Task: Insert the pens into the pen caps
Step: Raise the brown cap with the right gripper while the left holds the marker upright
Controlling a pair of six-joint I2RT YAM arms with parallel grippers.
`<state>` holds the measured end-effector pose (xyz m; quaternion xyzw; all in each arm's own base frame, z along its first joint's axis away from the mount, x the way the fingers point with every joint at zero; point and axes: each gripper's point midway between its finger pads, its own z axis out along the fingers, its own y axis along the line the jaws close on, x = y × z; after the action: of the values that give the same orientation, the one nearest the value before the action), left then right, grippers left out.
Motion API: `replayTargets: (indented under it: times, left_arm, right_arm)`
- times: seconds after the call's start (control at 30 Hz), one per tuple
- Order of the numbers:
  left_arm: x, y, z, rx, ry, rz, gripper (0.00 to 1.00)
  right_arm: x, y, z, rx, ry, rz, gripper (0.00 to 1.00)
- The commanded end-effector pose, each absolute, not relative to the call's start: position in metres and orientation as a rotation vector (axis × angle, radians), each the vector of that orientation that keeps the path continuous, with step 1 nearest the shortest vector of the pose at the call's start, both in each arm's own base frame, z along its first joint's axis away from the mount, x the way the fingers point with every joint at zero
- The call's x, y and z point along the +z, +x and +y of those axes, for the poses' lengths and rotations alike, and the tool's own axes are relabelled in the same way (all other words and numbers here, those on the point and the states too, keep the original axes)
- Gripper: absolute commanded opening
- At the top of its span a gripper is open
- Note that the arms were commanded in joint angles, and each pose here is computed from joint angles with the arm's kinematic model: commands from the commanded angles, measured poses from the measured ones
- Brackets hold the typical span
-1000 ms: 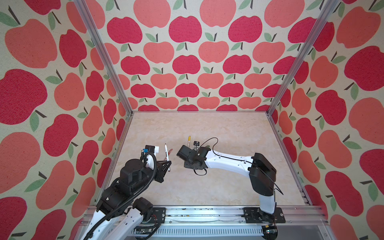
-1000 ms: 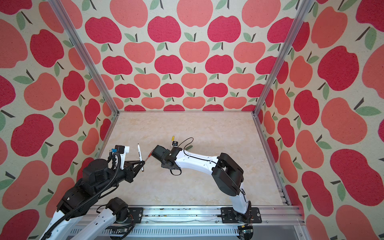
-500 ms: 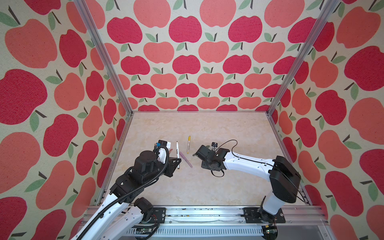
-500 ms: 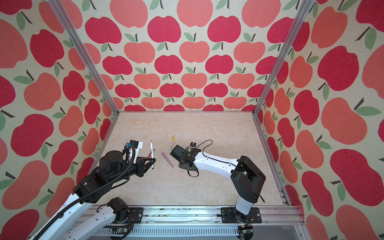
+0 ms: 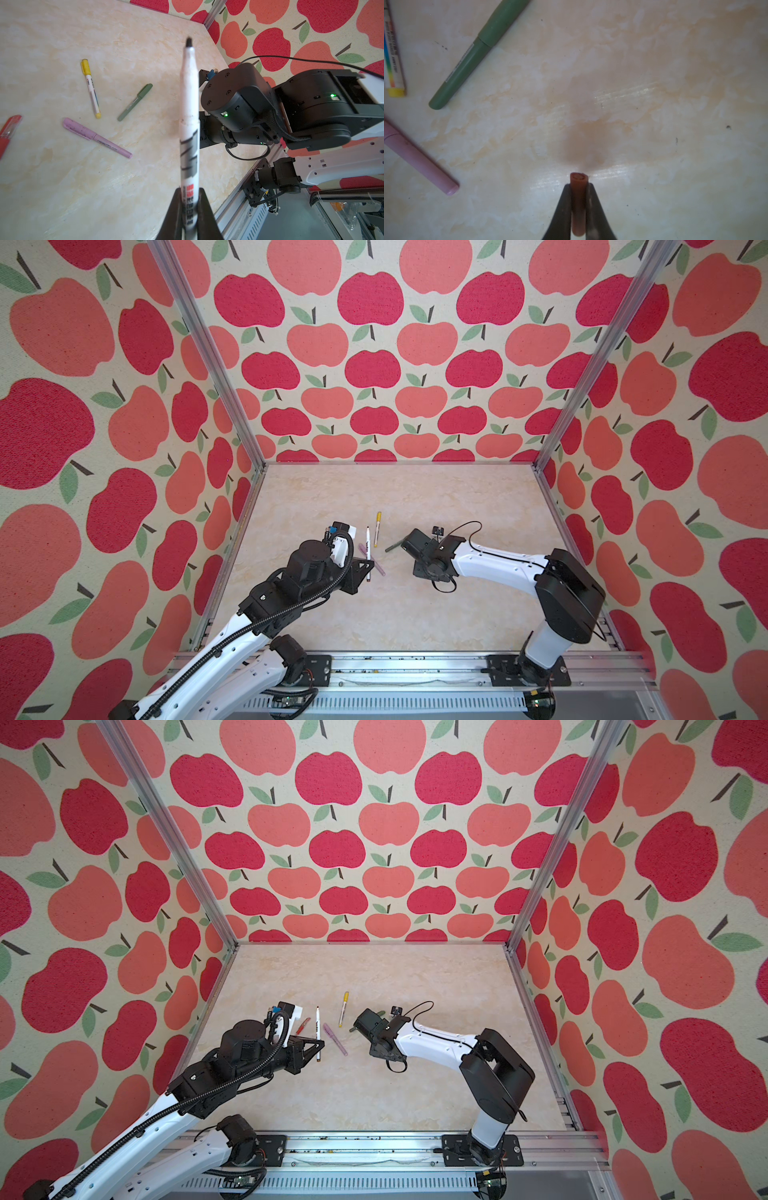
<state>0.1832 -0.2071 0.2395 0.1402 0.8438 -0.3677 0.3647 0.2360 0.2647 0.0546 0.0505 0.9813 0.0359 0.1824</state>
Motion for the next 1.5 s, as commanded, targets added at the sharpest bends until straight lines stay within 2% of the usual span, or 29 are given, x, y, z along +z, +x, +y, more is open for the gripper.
replayTargets:
  times: [0.0,0.37,0.63,0.87,1.13,1.33,1.47]
  left_arm:
    - [0.243,0.187,-0.21,-0.962,0.335,2.145,0.0]
    - [0.235,0.186,-0.213,-0.977,0.333,2.155,0.0]
    - [0.233,0.187,-0.218,-0.982,0.348,2.161,0.0]
    - [0.235,0.186,-0.218,-0.982,0.352,2.161,0.0]
    - [0.235,0.186,-0.218,-0.984,0.354,2.16,0.0]
    - [0.235,0.186,-0.217,-0.981,0.352,2.162,0.0]
    - [0.236,0.186,-0.217,-0.978,0.354,2.158,0.0]
  right_arm:
    - [0.041,0.234,0.26,0.063,0.097,2.805,0.12]
    - [0.02,0.234,0.258,0.037,0.089,2.866,0.12]
    - [0.021,0.235,0.254,0.026,0.089,2.867,0.28]
    - [0.022,0.238,0.253,0.029,0.091,2.871,0.32]
    - [0.011,0.237,0.254,0.029,0.092,2.903,0.28]
    - [0.005,0.236,0.256,0.018,0.082,2.926,0.21]
    - [0.004,0.234,0.256,0.017,0.092,2.933,0.12]
